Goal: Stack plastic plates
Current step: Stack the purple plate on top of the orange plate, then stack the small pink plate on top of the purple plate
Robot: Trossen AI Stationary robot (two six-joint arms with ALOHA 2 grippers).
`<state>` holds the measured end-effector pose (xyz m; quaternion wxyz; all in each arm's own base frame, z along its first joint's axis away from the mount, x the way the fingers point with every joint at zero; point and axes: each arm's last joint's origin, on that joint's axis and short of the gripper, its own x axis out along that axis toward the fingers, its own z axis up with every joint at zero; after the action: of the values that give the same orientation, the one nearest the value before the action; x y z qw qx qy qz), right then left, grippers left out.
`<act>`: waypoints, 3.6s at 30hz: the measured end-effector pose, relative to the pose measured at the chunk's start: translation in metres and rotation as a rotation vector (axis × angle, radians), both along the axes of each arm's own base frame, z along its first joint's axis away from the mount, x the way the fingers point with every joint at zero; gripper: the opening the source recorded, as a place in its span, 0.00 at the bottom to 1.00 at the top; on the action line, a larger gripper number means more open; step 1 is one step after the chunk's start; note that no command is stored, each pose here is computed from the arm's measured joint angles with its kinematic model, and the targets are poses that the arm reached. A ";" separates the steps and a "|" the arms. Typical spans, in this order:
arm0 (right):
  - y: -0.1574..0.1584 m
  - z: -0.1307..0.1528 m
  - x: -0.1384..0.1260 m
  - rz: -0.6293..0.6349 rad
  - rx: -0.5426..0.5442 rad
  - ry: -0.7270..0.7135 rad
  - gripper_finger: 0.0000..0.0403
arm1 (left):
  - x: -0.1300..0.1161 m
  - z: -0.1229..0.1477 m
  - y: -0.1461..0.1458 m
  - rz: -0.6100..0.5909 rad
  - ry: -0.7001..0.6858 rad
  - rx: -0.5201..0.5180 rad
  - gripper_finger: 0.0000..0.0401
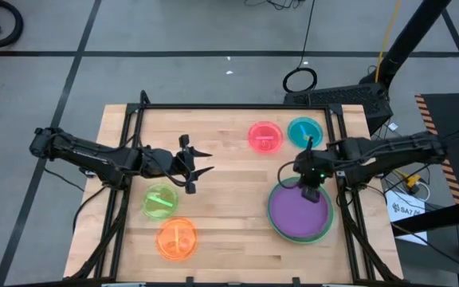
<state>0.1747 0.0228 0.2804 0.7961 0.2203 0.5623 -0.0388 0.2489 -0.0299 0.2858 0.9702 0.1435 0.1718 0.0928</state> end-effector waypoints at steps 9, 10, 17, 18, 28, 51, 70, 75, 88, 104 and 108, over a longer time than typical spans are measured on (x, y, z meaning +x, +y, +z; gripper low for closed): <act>-0.001 -0.040 -0.004 -0.033 -0.017 0.077 0.04 | 0.000 -0.001 0.000 0.000 0.009 0.001 0.46; -0.001 -0.044 -0.006 -0.048 -0.017 0.094 0.06 | 0.000 -0.001 0.000 0.000 0.009 0.001 0.46; -0.003 -0.057 -0.010 -0.105 -0.026 0.145 0.28 | 0.000 -0.001 0.000 0.000 0.009 0.002 0.46; -0.003 -0.057 -0.010 -0.108 -0.028 0.144 0.31 | 0.000 -0.001 0.000 0.000 0.009 0.002 0.46; -0.006 -0.056 -0.012 -0.167 -0.130 0.116 0.46 | 0.000 -0.001 0.000 0.004 0.004 -0.009 0.46; 0.027 -0.017 -0.013 -0.001 -0.620 -0.452 0.45 | 0.027 -0.032 -0.006 0.085 0.030 -0.224 0.46; 0.025 -0.044 -0.044 0.060 -0.725 -0.774 0.45 | 0.045 -0.038 0.000 0.126 -0.072 -0.284 0.46; 0.016 -0.028 -0.060 0.006 -0.714 -0.918 0.45 | 0.058 -0.048 0.011 0.153 -0.102 -0.259 0.46; 0.007 -0.041 -0.079 -0.031 -0.697 -1.042 0.45 | 0.126 -0.055 0.050 0.144 0.031 -0.157 0.46; 0.007 -0.041 -0.080 -0.027 -0.616 -1.063 0.45 | 0.169 -0.094 0.122 0.242 0.173 -0.217 0.46; 0.007 -0.041 -0.080 -0.037 -0.604 -1.062 0.45 | 0.163 -0.098 0.148 0.330 0.132 -0.370 0.46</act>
<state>0.0947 0.0300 0.2391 0.9941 -0.0161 0.0487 -0.0953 0.4119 0.1182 0.1876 0.9384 -0.0609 0.2697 0.2071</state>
